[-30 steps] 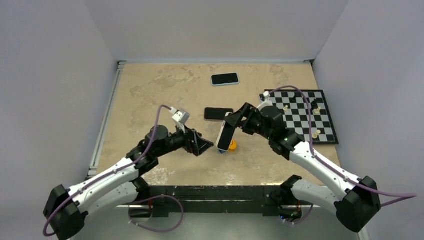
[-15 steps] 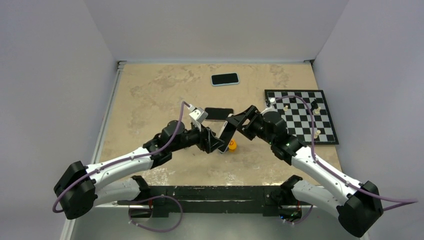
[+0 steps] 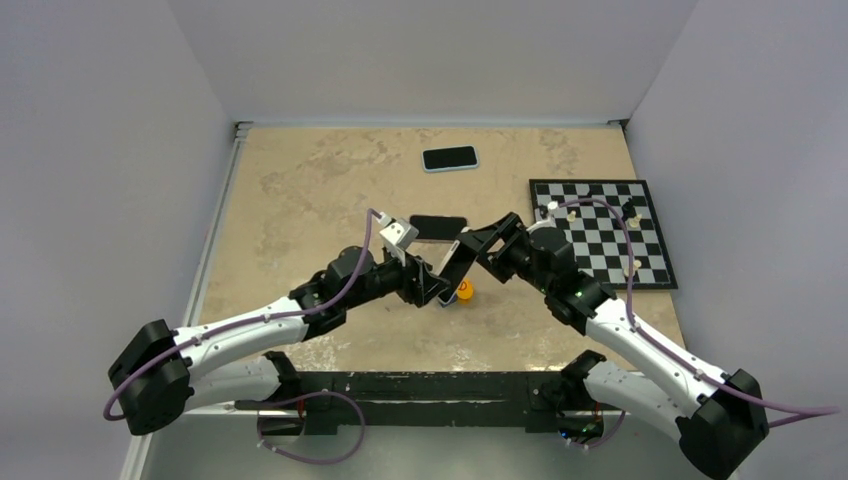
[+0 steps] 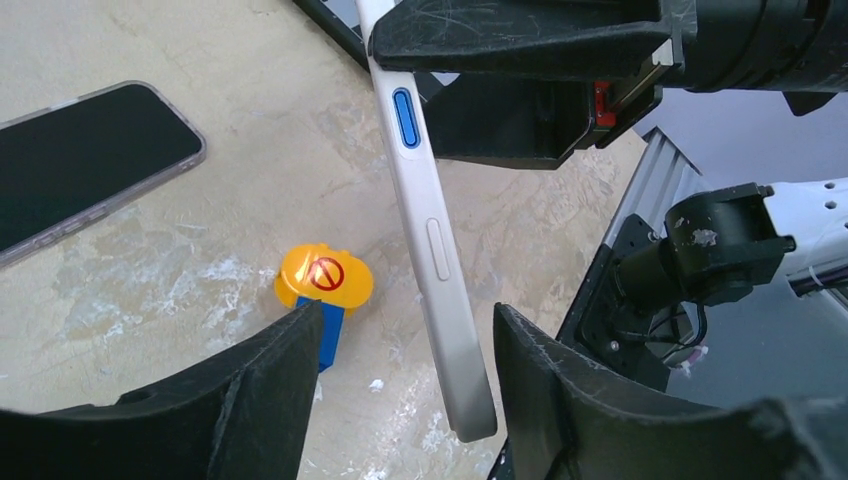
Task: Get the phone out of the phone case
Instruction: Adjust the phone.
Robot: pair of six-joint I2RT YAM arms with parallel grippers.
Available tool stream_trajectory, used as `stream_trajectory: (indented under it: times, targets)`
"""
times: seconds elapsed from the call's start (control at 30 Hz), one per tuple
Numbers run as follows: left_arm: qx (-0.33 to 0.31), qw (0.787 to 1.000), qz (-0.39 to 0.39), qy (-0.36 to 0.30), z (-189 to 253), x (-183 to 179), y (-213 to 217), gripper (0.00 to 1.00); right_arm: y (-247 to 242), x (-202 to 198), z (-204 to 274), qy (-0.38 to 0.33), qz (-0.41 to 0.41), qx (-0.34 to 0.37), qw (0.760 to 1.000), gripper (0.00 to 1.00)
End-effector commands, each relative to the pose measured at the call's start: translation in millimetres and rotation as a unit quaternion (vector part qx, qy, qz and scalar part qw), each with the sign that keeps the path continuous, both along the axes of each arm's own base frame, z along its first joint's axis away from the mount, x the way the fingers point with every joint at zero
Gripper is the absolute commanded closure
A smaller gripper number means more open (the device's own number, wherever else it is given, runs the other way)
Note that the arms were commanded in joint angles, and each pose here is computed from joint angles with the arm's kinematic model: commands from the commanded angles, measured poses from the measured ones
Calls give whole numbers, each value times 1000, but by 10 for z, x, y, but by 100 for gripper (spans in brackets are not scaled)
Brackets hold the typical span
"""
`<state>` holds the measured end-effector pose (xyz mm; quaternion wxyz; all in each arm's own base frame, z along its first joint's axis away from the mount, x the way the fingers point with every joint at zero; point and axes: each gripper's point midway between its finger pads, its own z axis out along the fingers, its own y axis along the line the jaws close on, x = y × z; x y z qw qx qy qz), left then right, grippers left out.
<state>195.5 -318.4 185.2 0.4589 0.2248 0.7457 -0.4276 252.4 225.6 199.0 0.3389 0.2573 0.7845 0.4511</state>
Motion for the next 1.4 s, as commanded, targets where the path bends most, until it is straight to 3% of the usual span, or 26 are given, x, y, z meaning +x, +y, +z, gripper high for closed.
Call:
stream_trajectory:
  times: [0.0, 0.2, 0.27, 0.37, 0.4, 0.47, 0.53, 0.57, 0.63, 0.77, 0.87, 1.0, 1.13, 1.27, 1.37]
  targets:
    - [-21, 999, 21, -38, 148, 115, -29, 38, 53, 50, 416, -32, -13, 73, 997, 100]
    - [-20, 997, 67, -44, 178, 269, 28, 54, 48, 5, 469, -31, -12, 88, 996, 100]
    - [-17, 997, 69, -43, 197, 304, -1, 68, 45, 1, 466, -35, -11, 90, 995, 100]
    - [6, 997, 77, -30, 201, 357, -23, 99, 80, -26, 504, -73, 21, 56, 996, 100]
    - [19, 996, 82, -19, 171, 361, 5, 100, 126, -66, 567, -109, 53, 34, 992, 90]
    - [37, 996, 79, -10, 184, 331, 61, 100, 166, -108, 588, -190, 118, -54, 973, 60]
    - [52, 997, 63, -9, 223, 251, 135, 100, 121, -133, 469, -221, 169, -153, 948, 35]
    - [62, 997, 49, -6, 235, 194, 181, 100, 47, -134, 401, -231, 183, -203, 934, 27]
    - [86, 996, 21, 8, 231, 64, 311, 100, -59, -144, 366, -259, 201, -263, 907, 20]
    - [102, 994, -34, 29, 354, -201, 587, 100, -98, -296, 495, -316, 248, -297, 866, 17]
    - [102, 993, -50, 15, 494, -340, 733, 100, 9, -448, 605, -349, 289, -269, 850, 16]
    - [112, 982, -149, 32, 612, -721, 748, 100, 231, -642, 714, -388, 376, -235, 808, 17]
    - [106, 964, -241, 36, 730, -1018, 728, 100, 425, -849, 769, -417, 458, -182, 764, 18]
    - [94, 957, -271, 36, 759, -1137, 732, 100, 537, -1262, 813, -444, 537, -82, 713, 21]
    - [86, 954, -285, 40, 773, -1174, 708, 100, 610, -1483, 808, -450, 562, -46, 692, 28]
